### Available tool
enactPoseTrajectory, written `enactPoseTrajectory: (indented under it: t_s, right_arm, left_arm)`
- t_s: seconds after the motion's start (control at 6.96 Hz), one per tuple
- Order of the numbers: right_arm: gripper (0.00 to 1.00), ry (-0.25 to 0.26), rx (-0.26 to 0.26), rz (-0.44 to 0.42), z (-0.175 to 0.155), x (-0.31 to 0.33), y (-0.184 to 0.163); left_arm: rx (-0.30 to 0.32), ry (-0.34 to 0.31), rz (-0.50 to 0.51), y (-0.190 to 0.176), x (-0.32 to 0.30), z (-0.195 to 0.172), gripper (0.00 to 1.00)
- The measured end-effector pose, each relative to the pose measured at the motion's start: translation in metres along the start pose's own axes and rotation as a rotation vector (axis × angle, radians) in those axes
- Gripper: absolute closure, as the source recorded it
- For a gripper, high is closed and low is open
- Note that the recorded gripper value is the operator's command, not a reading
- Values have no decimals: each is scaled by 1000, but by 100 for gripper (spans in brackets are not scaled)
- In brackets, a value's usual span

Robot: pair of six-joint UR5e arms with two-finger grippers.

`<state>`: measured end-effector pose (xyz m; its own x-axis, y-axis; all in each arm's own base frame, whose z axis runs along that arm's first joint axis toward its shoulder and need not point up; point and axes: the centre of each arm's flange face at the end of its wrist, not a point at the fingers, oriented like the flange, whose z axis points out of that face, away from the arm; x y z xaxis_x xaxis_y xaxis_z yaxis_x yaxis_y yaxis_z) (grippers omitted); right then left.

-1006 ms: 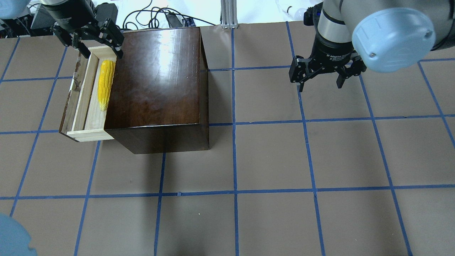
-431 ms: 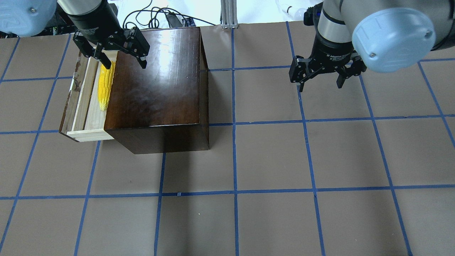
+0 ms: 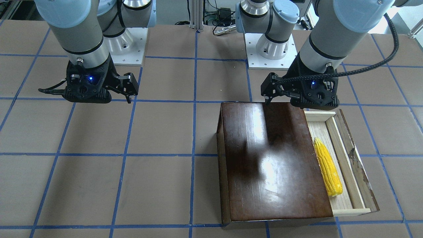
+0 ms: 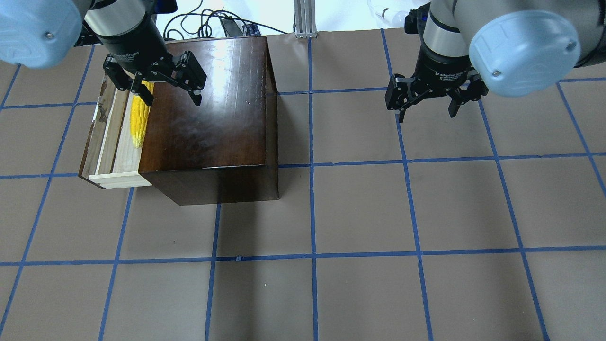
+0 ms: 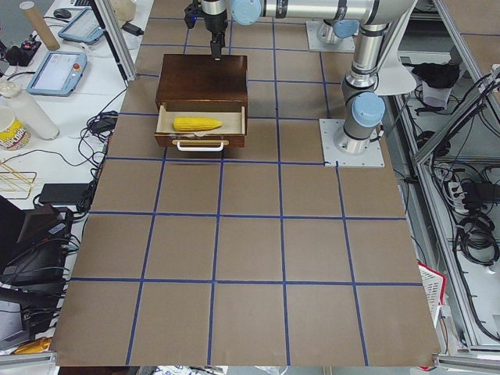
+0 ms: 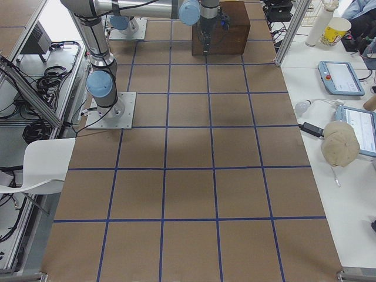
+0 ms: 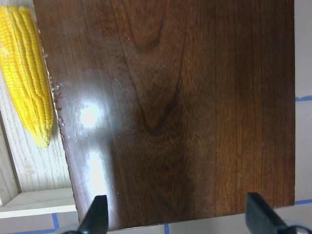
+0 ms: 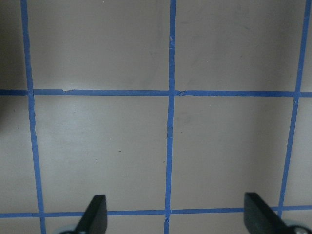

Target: Open drawer and put corn inside

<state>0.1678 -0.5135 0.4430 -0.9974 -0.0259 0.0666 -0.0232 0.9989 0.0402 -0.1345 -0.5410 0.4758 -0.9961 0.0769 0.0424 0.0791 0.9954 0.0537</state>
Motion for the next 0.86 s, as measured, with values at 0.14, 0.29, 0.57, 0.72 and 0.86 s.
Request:
enactPoseTrajectory:
  t_s: [0.14, 0.29, 0.57, 0.72, 0.86]
  right_arm:
    - [0, 0, 0, 0, 0, 0, 0]
    - [0, 0, 0, 0, 0, 0, 0]
    - [0, 0, 0, 0, 0, 0, 0]
    - [0, 0, 0, 0, 0, 0, 0]
    - [0, 0, 0, 0, 0, 0, 0]
  left_arm:
    - [0, -1, 0, 5, 0, 0, 0]
    - [-1, -1, -1, 8, 0, 0, 0]
    - [-5, -1, -3, 10, -1, 2, 0]
    - [-3, -1, -5, 10, -2, 1, 0]
    - [-3, 0, -8, 10, -3, 1, 0]
